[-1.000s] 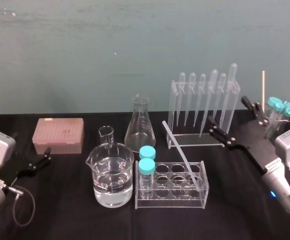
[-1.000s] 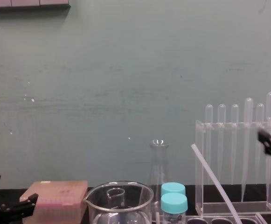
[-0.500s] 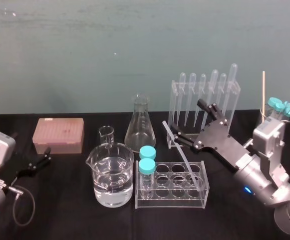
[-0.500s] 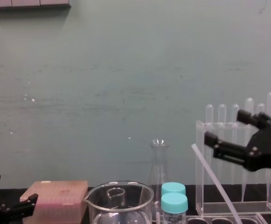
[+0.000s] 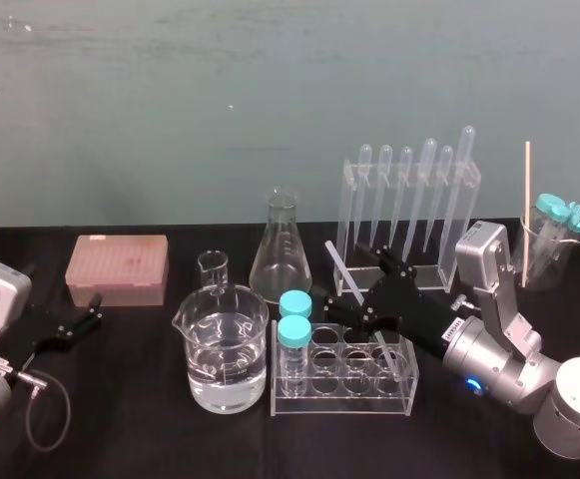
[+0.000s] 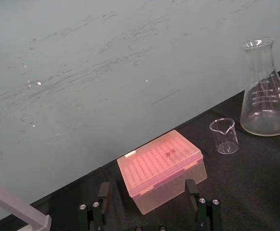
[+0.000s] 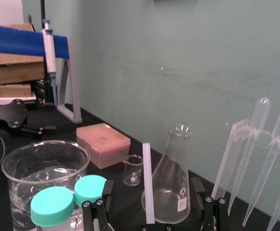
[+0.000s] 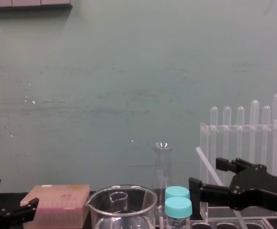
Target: Pick up the stirring rod with one hand, then place it down.
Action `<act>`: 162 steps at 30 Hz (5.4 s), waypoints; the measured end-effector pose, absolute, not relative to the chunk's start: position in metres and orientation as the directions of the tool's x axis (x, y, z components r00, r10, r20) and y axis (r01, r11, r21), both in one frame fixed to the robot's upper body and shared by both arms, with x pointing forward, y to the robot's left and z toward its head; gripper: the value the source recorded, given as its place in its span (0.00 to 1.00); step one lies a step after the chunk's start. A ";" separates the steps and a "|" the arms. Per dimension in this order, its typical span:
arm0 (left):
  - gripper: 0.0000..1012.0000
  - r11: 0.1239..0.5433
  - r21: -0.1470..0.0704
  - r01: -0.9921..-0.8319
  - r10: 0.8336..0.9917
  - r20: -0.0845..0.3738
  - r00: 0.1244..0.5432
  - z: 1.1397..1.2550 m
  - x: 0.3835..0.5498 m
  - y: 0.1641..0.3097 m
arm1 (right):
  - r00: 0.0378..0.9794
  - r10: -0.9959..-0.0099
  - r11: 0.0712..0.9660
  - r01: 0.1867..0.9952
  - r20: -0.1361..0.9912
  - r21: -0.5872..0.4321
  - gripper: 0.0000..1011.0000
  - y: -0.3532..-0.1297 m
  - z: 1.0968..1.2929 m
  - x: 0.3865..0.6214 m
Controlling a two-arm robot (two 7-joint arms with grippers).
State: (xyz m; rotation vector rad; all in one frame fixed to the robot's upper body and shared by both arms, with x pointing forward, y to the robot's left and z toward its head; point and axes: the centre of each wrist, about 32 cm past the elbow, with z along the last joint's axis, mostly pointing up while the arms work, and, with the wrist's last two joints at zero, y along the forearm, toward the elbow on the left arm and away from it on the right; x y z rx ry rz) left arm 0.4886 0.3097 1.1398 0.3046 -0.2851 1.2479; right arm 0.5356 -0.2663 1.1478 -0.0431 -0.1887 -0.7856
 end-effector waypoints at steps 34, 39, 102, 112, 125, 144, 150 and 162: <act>0.99 0.287 0.070 -0.955 0.880 0.374 0.292 1.140 0.489 0.310 | 0.689 -0.703 0.701 0.713 0.175 0.010 0.62 -0.265 1.147 0.537; 0.99 0.287 0.070 -0.955 0.880 0.374 0.292 1.140 0.489 0.310 | 0.689 -0.703 0.701 0.713 0.175 0.011 0.48 -0.265 1.147 0.537; 0.99 0.287 0.070 -0.955 0.880 0.374 0.292 1.140 0.489 0.310 | 0.597 -0.773 0.622 0.642 0.216 0.448 0.07 -0.313 1.146 0.536; 0.99 0.287 0.070 -0.955 0.880 0.374 0.292 1.140 0.489 0.310 | 0.592 -0.780 0.616 0.668 0.202 0.418 0.07 -0.318 1.139 0.531; 0.99 0.287 0.070 -0.955 0.880 0.374 0.292 1.140 0.489 0.310 | 0.592 -0.779 0.616 0.666 0.204 0.421 0.07 -0.317 1.140 0.532; 0.99 0.287 0.070 -0.955 0.880 0.374 0.292 1.140 0.489 0.310 | 0.593 -0.779 0.617 0.664 0.205 0.423 0.07 -0.316 1.141 0.533; 0.99 0.287 0.070 -0.955 0.880 0.374 0.292 1.140 0.489 0.310 | 0.593 -0.779 0.617 0.663 0.205 0.424 0.07 -0.316 1.141 0.533; 0.99 0.287 0.070 -0.955 0.880 0.374 0.292 1.140 0.489 0.310 | 0.592 -0.779 0.616 0.663 0.206 0.424 0.07 -0.316 1.141 0.533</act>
